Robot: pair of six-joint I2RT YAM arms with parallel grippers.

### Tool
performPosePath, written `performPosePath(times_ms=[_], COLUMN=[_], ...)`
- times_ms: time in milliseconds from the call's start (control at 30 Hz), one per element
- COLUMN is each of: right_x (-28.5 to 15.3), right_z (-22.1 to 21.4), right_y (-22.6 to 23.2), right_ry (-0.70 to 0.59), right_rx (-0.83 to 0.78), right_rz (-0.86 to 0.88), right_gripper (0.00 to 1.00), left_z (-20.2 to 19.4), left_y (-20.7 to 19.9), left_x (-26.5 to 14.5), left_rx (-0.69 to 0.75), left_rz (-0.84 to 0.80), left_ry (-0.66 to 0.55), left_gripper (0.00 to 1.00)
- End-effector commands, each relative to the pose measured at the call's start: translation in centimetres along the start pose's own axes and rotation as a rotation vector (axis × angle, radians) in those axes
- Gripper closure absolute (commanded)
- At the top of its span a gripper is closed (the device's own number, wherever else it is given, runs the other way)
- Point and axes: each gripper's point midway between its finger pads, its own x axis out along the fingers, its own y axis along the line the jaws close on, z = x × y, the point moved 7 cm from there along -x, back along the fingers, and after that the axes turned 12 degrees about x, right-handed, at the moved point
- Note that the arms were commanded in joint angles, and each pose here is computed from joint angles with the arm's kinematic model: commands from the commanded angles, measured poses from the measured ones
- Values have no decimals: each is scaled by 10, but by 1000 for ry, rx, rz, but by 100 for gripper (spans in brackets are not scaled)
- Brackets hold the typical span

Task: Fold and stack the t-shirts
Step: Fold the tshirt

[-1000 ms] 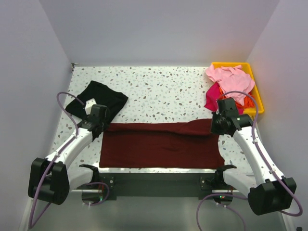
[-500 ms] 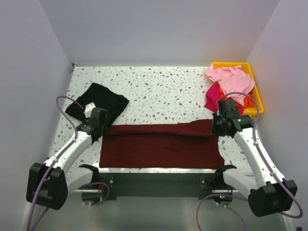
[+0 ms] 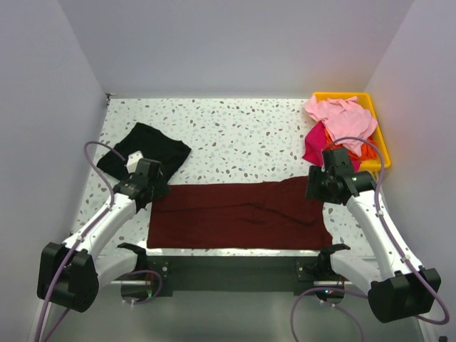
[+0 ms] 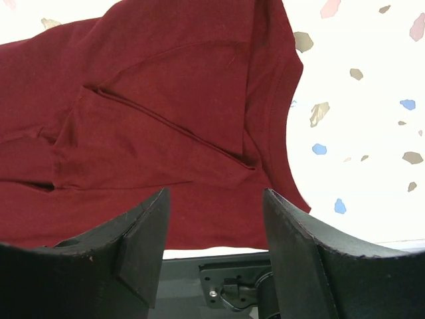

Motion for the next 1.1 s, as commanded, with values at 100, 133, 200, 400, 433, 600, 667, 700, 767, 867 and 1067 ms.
performPosePath(times_ms=[100,133,200,400,433,600,667,700,767,867,1067], right_x=[-4,-4,-3,-3,-4,-2,0,1,3,9,19], right_z=[5,6,5,4,4,4,4,4,4,4,12], right_y=[5,6,8,9,9,10,10,10,11,13,22], right_ry=[-25,-26,-22,-22,-25,-24,-20,-20,-16,-6,13], right_rx=[-3,-2,-1,5,3,3,6,6,4,5,10], right_rz=[37,41,53,71,73,74,74,75,75,80,89], right_gripper=[38,38,38,37,37,37,37,37,37,37,37], left_z=[59,74,85,109,109,112,115,117,114,123,157], left_y=[-17,-23,-32,-45,-47,-52,-48,-49,-44,-42,-50], left_x=[11,11,27,78,84,125,136,146,164,185,219], left_rx=[13,15,28,23,26,22,9,5,-8,-38,-64], left_rz=[18,7,22,29,14,9,17,21,44,57,73], left_ry=[-112,-133,-128,-75,-60,6,25,38,74,96,89], left_gripper=[14,14,14,14,14,14,14,14,14,13,13])
